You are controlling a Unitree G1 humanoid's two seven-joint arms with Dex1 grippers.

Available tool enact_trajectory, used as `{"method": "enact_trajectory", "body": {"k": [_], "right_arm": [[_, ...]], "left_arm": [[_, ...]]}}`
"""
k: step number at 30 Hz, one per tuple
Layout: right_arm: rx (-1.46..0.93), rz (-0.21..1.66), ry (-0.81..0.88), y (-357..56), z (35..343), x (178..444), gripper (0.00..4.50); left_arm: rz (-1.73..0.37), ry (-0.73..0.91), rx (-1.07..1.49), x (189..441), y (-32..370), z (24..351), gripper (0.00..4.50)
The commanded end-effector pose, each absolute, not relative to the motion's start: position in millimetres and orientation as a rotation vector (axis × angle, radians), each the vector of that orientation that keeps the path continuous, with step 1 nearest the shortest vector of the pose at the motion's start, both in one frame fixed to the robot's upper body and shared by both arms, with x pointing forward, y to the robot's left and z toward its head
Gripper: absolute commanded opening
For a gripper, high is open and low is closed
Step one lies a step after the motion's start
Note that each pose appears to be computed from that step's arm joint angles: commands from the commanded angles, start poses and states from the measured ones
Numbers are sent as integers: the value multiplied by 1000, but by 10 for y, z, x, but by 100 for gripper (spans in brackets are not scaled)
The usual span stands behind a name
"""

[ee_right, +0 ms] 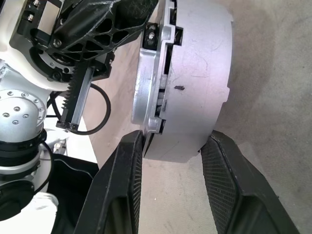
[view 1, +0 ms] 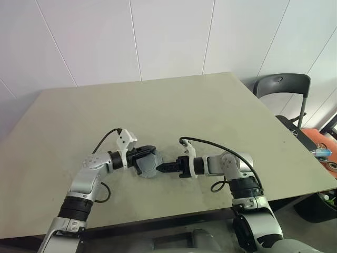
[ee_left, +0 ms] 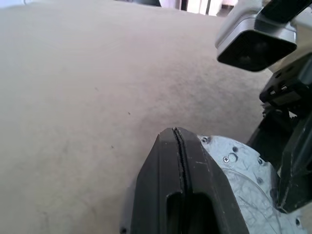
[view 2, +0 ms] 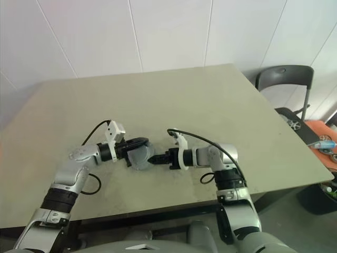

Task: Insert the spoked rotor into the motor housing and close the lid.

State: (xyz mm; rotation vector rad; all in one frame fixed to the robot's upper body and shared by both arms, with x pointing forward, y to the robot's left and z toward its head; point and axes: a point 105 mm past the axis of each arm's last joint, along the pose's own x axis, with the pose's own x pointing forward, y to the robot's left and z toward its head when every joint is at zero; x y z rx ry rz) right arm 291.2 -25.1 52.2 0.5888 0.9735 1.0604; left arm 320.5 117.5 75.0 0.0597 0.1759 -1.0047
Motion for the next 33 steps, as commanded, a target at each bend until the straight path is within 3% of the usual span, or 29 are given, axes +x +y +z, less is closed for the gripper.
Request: {"method": "enact_trajectory", "body": {"k": [1, 16, 23, 33], "right_arm": [[570, 1101, 932, -156, 619, 2932, 165], [588, 1074, 906, -152, 622, 2996, 143], [752, 1015, 836, -126, 734, 3171, 143], [918, 946, 775, -155, 872, 3360, 143]], "left_arm": [[-1009, 220, 67, 3181, 1174, 656, 0], [-985, 184, 21, 3234, 1182, 738, 0], [-736, 75, -73, 3638, 1356, 975, 0], [-658, 54, -219, 3733, 1501, 1091, 0]]}}
